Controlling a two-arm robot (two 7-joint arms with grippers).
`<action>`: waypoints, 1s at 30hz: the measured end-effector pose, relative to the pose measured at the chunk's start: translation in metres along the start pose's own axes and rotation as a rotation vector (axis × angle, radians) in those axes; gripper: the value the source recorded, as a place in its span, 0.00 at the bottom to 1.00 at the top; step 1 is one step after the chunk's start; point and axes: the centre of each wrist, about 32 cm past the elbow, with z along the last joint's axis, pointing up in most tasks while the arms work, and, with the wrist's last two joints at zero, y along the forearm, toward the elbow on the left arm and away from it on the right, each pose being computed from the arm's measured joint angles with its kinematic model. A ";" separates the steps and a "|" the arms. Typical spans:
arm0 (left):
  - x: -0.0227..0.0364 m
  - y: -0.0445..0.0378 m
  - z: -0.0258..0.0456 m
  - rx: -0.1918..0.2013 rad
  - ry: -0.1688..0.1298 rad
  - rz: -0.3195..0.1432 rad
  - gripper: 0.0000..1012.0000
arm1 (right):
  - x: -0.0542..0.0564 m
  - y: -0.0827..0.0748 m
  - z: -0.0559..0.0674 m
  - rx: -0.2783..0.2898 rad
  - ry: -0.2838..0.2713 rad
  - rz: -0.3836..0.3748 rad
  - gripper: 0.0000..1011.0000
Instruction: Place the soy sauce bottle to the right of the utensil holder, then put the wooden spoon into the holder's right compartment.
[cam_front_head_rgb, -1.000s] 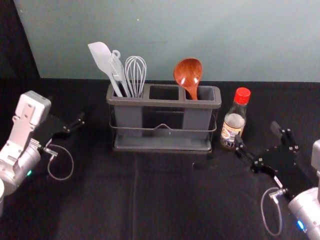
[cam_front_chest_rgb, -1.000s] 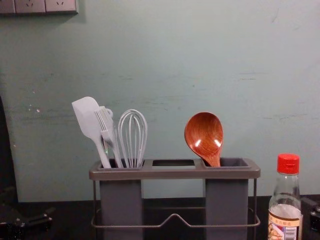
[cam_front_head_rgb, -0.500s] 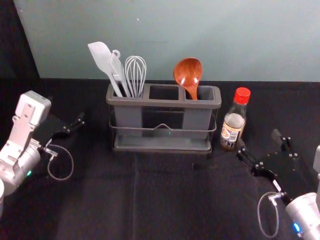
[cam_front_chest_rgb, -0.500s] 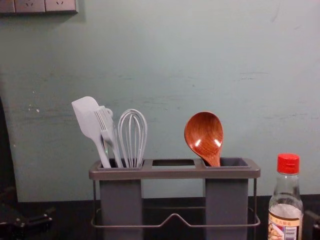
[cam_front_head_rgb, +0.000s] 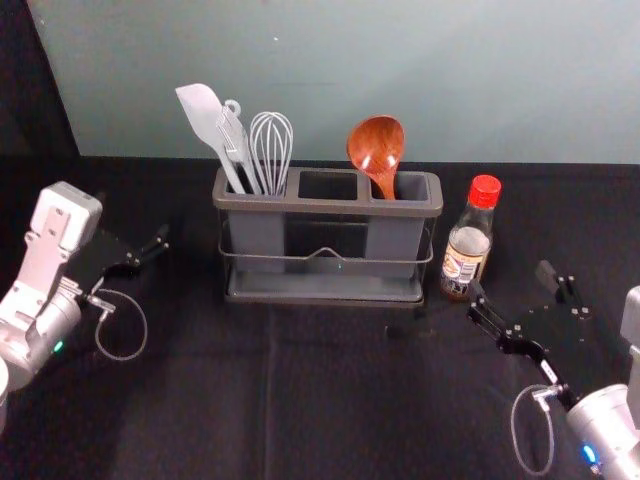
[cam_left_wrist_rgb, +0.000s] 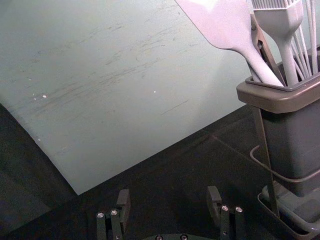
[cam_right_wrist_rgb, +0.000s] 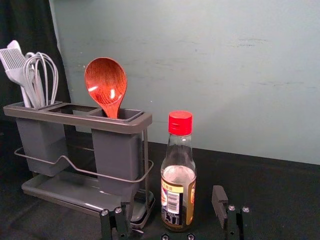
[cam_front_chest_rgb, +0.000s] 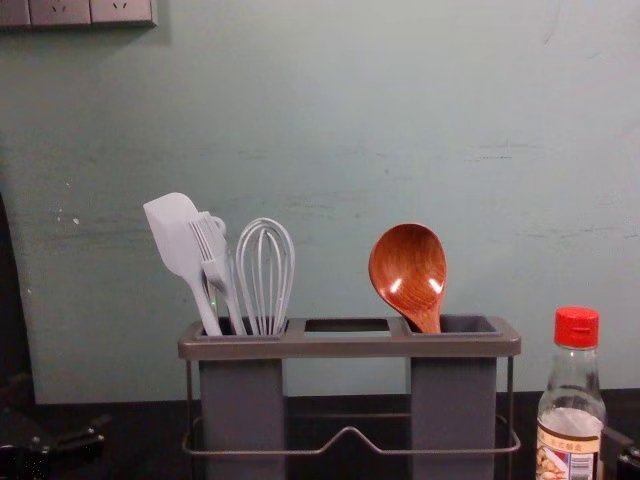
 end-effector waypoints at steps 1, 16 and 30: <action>0.0000 0.0000 0.0000 0.000 0.000 0.000 0.99 | 0.000 0.000 0.000 0.000 0.000 0.000 0.99; 0.0000 0.0000 0.0000 0.000 0.000 0.000 0.99 | 0.000 0.000 0.001 0.001 -0.001 0.002 0.99; 0.0000 0.0000 0.0000 0.000 0.000 0.000 0.99 | 0.000 0.000 0.001 0.001 -0.002 0.001 0.99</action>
